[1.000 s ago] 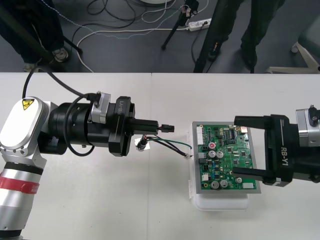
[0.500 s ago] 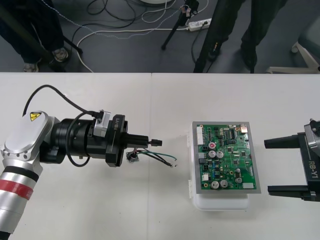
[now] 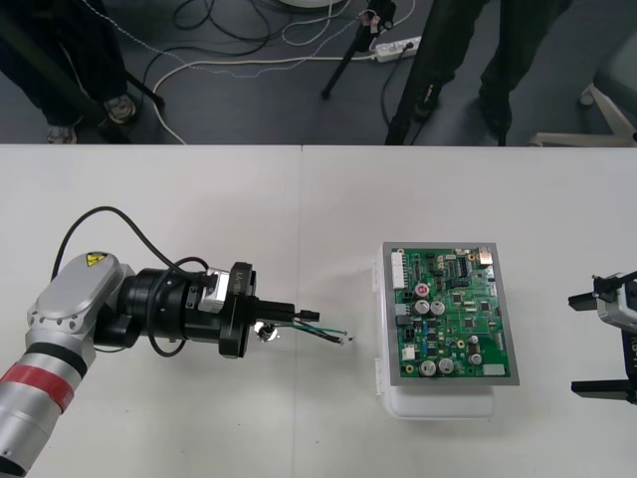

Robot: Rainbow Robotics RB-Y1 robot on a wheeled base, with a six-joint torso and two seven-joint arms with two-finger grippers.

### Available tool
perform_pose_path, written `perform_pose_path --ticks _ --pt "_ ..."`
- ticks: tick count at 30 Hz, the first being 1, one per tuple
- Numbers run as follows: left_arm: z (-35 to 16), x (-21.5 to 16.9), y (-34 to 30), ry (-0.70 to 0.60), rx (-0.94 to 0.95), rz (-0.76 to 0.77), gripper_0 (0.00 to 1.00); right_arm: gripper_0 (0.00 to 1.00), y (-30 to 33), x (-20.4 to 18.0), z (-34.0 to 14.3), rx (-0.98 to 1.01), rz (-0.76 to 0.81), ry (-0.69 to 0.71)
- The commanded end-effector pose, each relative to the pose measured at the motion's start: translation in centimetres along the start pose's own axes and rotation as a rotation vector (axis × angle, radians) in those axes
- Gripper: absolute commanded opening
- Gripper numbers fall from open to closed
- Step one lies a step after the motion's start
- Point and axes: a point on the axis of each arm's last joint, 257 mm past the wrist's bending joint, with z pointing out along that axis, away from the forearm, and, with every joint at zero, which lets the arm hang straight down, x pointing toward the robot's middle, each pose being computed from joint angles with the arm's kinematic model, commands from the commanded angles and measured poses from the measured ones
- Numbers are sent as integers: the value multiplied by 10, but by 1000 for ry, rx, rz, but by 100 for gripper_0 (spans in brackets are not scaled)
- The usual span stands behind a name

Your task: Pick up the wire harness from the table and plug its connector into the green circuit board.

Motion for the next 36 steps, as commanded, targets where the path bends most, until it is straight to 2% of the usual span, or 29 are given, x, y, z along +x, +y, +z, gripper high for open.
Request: perform_pose_path --ticks 1,5,19,36 --pt "3 -7 -5 1 69 71 0 100 -7 21 -9 42 -38 120" --pt "13 -7 -16 -19 103 71 0 100 -16 33 -6 69 -67 183" --pt "40 -5 0 -23 43 92 0 100 -41 53 15 104 -228 367" --pt "75 -8 25 -21 -19 131 0 100 -56 42 34 86 -323 385"
